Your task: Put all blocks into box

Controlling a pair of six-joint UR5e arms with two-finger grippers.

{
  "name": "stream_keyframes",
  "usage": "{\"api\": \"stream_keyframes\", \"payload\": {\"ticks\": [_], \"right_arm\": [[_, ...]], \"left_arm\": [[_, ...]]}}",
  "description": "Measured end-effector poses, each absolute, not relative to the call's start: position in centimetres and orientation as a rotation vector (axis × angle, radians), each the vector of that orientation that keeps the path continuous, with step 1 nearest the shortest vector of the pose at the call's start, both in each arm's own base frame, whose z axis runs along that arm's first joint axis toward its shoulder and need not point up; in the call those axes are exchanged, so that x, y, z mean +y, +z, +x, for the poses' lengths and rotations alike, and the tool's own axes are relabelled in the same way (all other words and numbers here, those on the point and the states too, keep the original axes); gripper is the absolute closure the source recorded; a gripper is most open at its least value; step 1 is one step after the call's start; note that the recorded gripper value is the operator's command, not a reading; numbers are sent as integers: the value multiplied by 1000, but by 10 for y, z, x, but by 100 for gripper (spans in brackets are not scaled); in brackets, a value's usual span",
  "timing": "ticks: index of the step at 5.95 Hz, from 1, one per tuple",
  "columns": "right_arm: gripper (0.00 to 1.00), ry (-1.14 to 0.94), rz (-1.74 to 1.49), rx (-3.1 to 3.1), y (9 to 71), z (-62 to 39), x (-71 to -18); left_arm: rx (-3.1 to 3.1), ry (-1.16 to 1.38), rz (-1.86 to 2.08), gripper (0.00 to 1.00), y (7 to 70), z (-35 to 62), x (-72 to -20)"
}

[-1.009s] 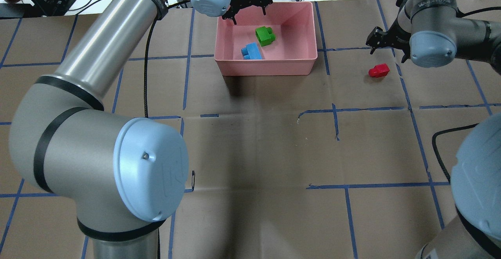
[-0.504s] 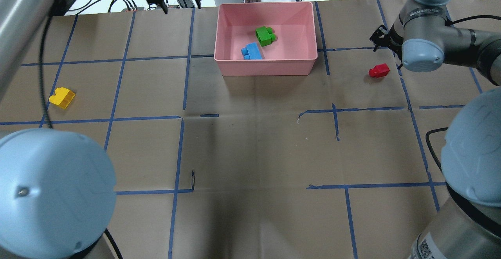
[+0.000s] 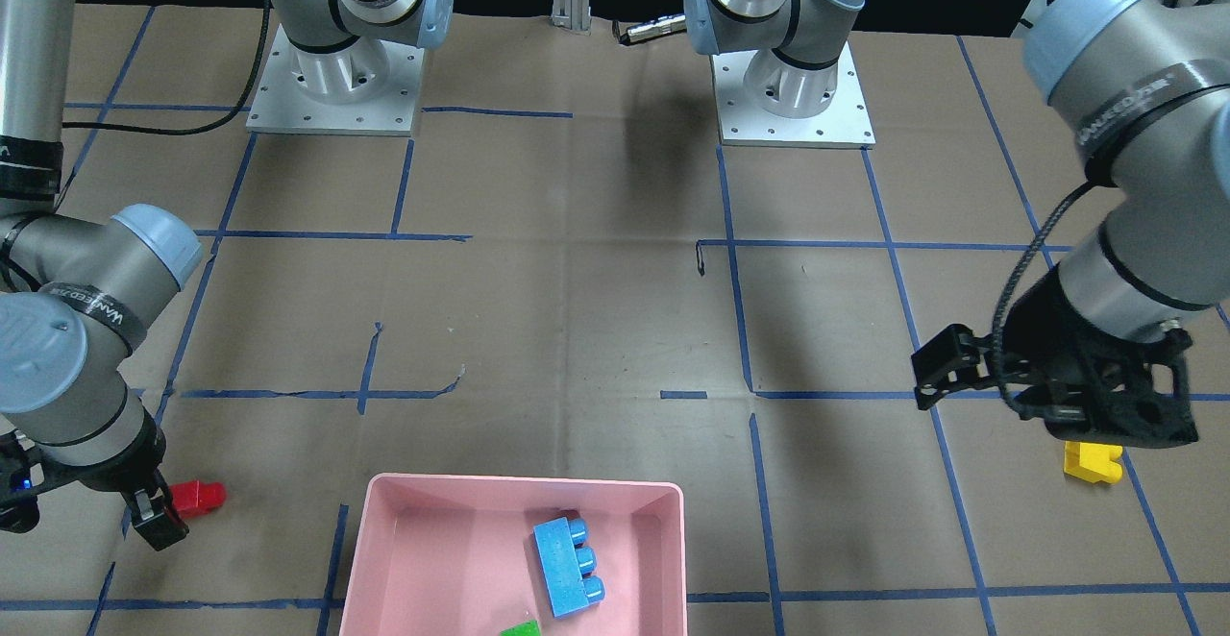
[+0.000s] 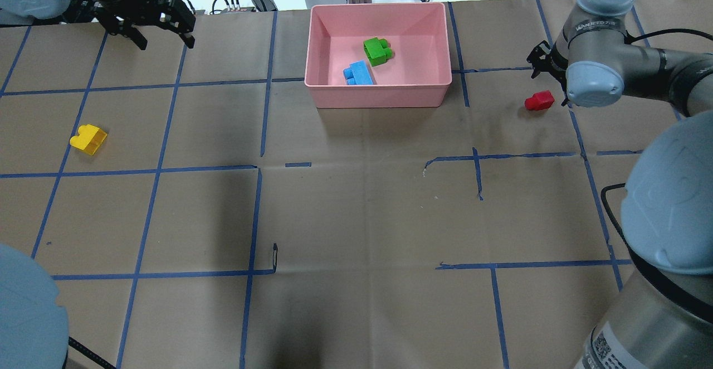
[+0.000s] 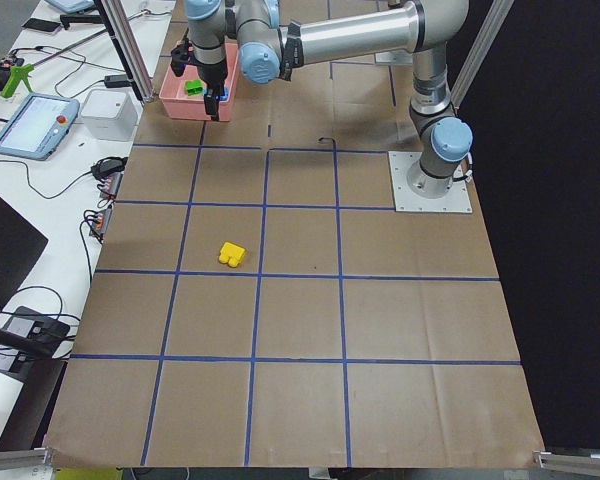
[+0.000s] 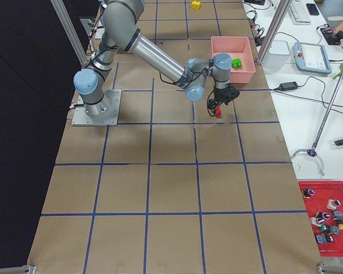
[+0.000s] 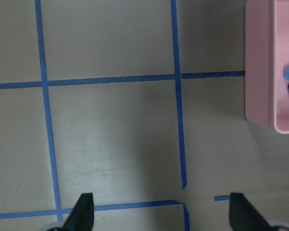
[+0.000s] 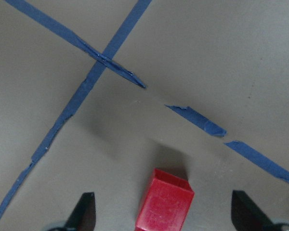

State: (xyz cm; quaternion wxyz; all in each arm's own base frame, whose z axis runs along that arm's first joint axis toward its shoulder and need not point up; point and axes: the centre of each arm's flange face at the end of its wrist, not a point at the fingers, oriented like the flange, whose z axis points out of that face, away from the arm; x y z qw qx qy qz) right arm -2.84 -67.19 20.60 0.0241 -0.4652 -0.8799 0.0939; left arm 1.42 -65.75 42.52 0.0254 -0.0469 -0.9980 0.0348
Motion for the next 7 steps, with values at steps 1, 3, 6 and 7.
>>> {"api": "stream_keyframes", "payload": {"ticks": [1,3,6,7], "right_arm": [[0,269,-1439,-2721,197,-28,-672],[7,238,-1437,-2719,187,-27,-669],[53,235,-1439,-2720,187,-25,-669],[70,236,-1440,-2721,188,-25,-669]], "left_arm": [[-3084,92,-206,1,410,78,-659],[-3069,85,-393,1,362,201,-668],[-2982,67,-747,1,273,304,-673],[-2950,46,-777,1,245,313,-668]]}}
